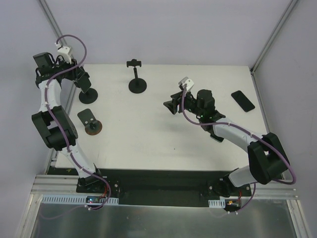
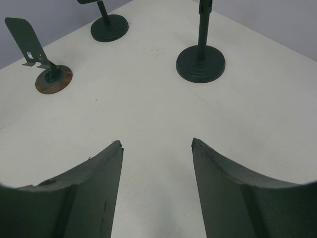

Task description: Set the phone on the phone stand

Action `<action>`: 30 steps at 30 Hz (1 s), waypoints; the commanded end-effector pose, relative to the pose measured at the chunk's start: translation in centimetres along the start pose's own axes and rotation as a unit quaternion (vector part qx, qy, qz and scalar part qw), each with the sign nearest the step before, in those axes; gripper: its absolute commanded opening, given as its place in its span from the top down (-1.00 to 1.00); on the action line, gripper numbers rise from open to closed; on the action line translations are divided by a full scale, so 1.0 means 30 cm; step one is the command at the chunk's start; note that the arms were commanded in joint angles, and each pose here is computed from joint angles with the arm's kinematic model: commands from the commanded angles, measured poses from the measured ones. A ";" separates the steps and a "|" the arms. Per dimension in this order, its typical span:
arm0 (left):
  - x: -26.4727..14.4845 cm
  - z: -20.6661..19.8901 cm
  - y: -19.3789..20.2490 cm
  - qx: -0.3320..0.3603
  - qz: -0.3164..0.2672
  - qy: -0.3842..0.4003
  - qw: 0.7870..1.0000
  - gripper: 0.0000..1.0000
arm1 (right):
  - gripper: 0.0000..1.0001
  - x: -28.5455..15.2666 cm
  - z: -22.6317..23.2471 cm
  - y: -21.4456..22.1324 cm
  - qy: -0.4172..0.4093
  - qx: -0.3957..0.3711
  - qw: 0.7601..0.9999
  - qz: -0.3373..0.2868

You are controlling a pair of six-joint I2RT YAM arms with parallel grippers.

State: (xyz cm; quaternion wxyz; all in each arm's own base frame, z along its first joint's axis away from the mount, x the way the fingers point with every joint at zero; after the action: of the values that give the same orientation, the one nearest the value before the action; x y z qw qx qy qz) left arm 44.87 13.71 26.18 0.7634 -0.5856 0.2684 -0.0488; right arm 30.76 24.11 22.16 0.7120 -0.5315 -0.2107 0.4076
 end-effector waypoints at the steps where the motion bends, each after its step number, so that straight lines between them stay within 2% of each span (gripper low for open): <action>1: -0.062 0.061 -0.180 0.072 -0.063 -0.039 0.995 0.10 | -0.21 0.018 0.028 -0.102 -0.031 -0.014 0.998 -0.045; 3: -0.077 0.053 -0.197 0.064 -0.068 -0.045 0.995 -0.12 | -0.21 0.020 0.028 -0.102 -0.034 -0.012 0.998 -0.044; 5: -0.094 0.045 -0.212 0.057 -0.074 -0.057 0.994 -0.83 | -0.21 0.019 0.028 -0.103 -0.035 -0.011 0.998 -0.044; 7: -0.122 0.028 -0.224 0.046 -0.079 -0.078 0.993 -0.98 | -0.21 0.014 0.024 -0.105 -0.033 -0.011 0.998 -0.046; 11: -0.210 -0.024 -0.241 0.018 -0.095 -0.157 0.983 -0.98 | -0.21 0.007 0.023 -0.108 -0.034 -0.011 0.998 -0.049; 18: -0.414 -0.281 -0.139 -0.052 -0.117 -0.247 0.961 -0.98 | -0.22 -0.020 0.012 -0.113 -0.032 -0.006 0.998 -0.057; 20: -0.438 -0.316 -0.107 -0.072 -0.098 -0.255 0.959 -0.98 | -0.22 -0.030 0.017 -0.121 -0.037 -0.007 0.997 -0.065; 24: -0.426 -0.409 0.066 -0.098 -0.018 -0.225 0.969 -0.96 | -0.22 -0.044 0.016 -0.121 -0.041 -0.004 0.997 -0.071; 25: -0.418 -0.426 0.101 -0.104 -0.002 -0.211 0.972 -0.73 | -0.22 -0.046 0.026 -0.129 -0.050 -0.007 0.996 -0.076; 27: -0.407 -0.460 0.163 -0.098 0.023 -0.197 0.975 -0.58 | -0.23 -0.049 0.029 -0.129 -0.059 -0.006 0.995 -0.077; 29: -0.407 -0.482 0.192 -0.094 0.039 -0.182 0.978 -0.58 | -0.24 -0.055 0.042 -0.131 -0.083 -0.014 0.993 -0.078; 30: -0.407 -0.490 0.207 -0.065 0.051 -0.177 0.981 -0.62 | -0.25 -0.059 0.050 -0.133 -0.091 -0.017 0.992 -0.080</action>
State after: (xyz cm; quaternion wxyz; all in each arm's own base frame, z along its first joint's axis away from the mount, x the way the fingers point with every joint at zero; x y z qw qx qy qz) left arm 27.40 8.01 25.00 0.7444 -0.6524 0.1105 0.0890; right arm 31.13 23.05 23.37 0.7255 -0.5036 -0.2397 0.4031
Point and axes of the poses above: each gripper's point midway between its finger pads, its own x axis out along the fingers, its own z axis along the line the jaws close on, y = z × x, the point moved 7 cm from there along -x, back along the fingers, and after that the axes turned 15 degrees about x, right-handed, at the moved point
